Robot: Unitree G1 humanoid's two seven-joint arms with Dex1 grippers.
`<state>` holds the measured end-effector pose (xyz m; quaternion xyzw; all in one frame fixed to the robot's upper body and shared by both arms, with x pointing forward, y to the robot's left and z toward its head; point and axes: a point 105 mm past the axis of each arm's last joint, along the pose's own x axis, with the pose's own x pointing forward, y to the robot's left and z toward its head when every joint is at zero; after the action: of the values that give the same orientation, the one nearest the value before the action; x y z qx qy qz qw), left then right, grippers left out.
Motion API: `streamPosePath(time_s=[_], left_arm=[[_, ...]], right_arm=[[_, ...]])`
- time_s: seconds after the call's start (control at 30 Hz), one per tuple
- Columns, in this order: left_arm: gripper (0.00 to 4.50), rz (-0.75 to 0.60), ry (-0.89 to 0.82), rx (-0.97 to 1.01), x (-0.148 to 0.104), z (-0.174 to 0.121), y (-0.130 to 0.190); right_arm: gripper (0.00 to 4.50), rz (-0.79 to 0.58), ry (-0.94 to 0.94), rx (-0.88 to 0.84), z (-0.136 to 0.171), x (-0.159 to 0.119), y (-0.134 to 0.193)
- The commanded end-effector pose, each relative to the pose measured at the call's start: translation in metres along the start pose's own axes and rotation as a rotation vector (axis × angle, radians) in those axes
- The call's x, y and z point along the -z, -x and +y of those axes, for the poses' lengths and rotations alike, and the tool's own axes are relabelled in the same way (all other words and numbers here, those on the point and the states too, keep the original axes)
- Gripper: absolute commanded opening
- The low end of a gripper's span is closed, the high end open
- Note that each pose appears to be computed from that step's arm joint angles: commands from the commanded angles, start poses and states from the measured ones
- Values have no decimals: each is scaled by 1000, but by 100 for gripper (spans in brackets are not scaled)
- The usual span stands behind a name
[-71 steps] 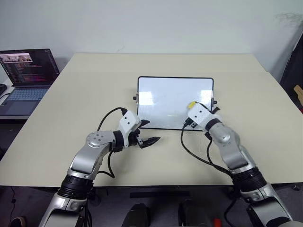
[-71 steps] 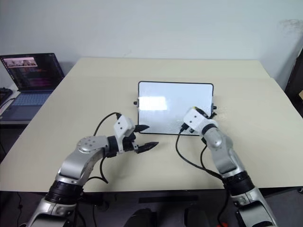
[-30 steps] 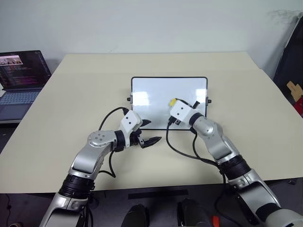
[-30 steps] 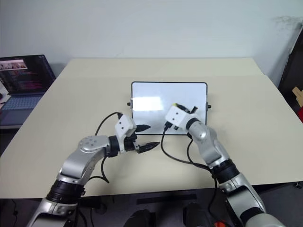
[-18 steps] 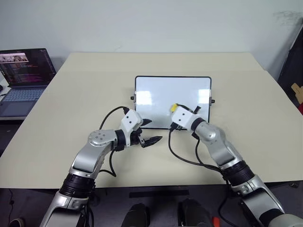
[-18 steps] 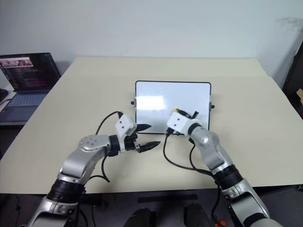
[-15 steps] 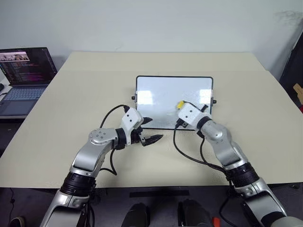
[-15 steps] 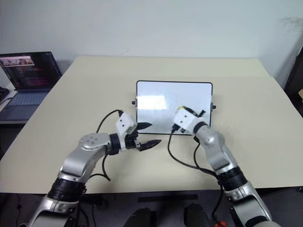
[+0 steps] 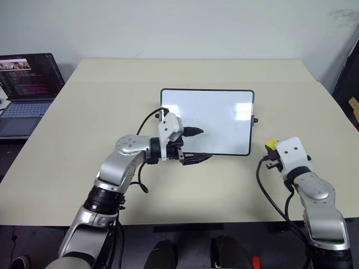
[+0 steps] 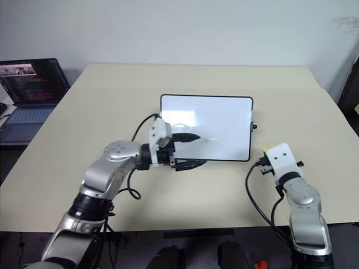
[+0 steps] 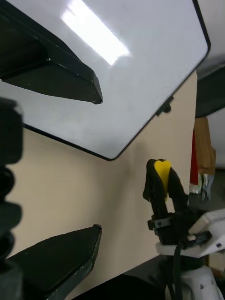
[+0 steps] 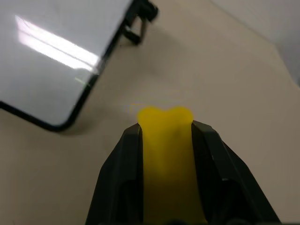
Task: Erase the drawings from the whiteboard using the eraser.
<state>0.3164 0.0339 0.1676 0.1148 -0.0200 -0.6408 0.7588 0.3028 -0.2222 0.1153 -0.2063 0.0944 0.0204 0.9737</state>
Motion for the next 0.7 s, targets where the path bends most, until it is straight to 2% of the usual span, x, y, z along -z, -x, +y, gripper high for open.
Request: streamPosePath(time_s=[0.03, 0.2, 0.5, 0.7], left_arm=[[450, -39, -79, 91, -13, -6, -14], [450, -38, -131, 200, -10, -19, -30], [450, -68, -171, 218, -11, -24, -41], [450, -77, -170, 203, -10, -25, -43]], right_arm=[[109, 4, -116, 53, -9, 1, -4], [109, 33, -255, 100, -17, 7, -20], [109, 70, -284, 115, -34, 17, -34], [305, 52, -309, 105, -33, 14, -37]])
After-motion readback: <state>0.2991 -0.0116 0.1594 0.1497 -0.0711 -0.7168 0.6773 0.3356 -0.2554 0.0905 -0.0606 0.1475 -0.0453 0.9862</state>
